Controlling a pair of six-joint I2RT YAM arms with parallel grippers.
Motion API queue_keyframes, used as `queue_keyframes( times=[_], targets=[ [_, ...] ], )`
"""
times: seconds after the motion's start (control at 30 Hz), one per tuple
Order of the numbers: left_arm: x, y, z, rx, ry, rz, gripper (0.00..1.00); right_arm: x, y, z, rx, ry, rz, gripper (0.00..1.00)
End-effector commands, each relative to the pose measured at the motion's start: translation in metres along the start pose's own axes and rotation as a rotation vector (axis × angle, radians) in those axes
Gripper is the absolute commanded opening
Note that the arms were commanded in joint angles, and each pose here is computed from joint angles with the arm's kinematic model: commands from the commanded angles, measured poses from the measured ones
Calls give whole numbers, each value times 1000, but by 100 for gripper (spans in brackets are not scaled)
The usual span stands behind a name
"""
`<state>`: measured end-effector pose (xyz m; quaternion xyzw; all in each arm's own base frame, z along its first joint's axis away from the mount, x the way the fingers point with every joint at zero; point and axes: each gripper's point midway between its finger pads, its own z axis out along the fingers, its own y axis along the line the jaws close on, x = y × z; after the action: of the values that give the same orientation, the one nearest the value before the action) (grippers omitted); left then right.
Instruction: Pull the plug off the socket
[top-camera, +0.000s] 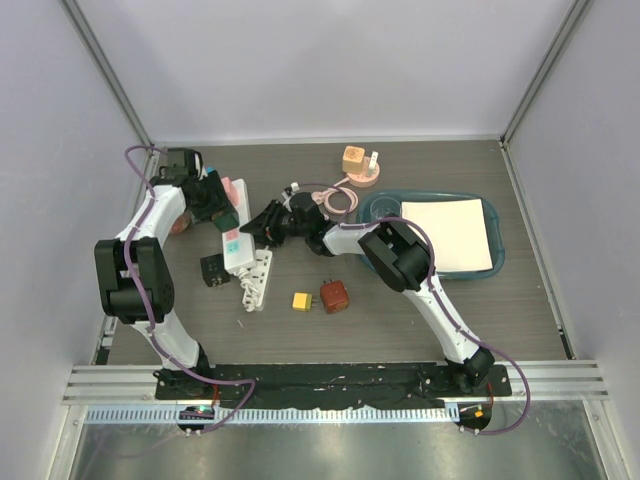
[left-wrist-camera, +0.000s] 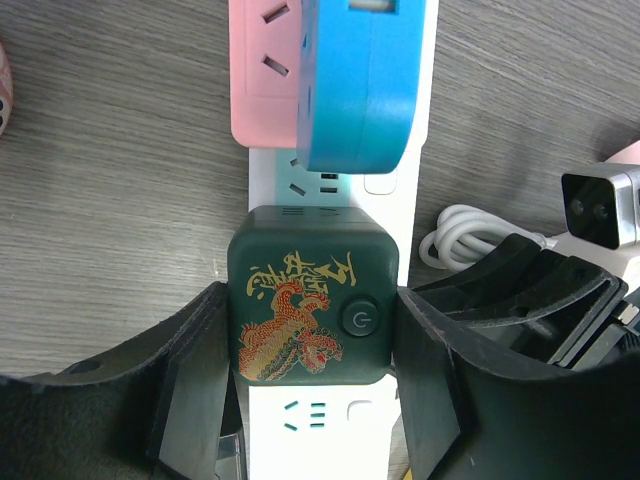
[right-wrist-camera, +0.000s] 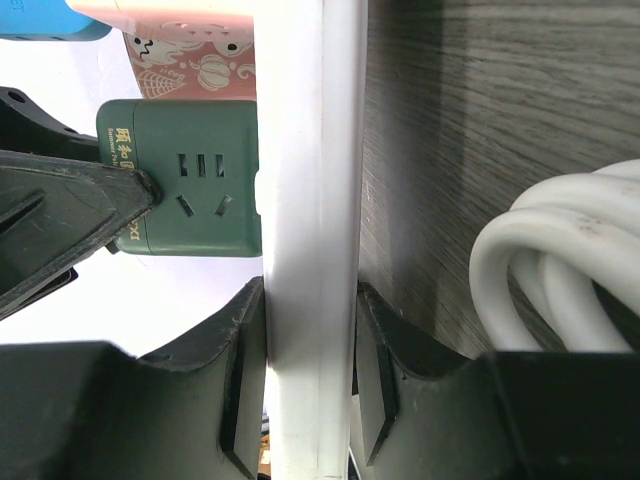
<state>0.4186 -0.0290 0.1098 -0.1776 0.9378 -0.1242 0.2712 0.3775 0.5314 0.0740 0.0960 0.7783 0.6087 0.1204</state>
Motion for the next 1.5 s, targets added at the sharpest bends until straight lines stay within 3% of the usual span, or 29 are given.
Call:
queue_keyframes(
  times=[0.0,0.1,0.5,0.73,0.97,1.27,1.47],
  targets=[
    [2,-9,-1,45,13,2,18,5,134,-25,-320,-2,-127,1],
    [5,-15,0,76,36,-7,0,3,135,-24,-300,-11,-123,1],
    [-4,-34,-22,154,3,-12,0,-11,68,-19,-106,-88,-119,1],
    [-7,-30,-26,121,-6,-18,0,-21,35,-23,12,-139,-141,1],
    [-10,-20,-34,62,-41,-26,0,-30,20,-32,72,-215,-138,1],
    [-3,-33,-39,138,-26,-38,0,-42,36,-34,5,-239,-78,1],
    [-8,-33,-45,131,-57,-35,0,-43,16,-32,74,-235,-101,1]
  ],
)
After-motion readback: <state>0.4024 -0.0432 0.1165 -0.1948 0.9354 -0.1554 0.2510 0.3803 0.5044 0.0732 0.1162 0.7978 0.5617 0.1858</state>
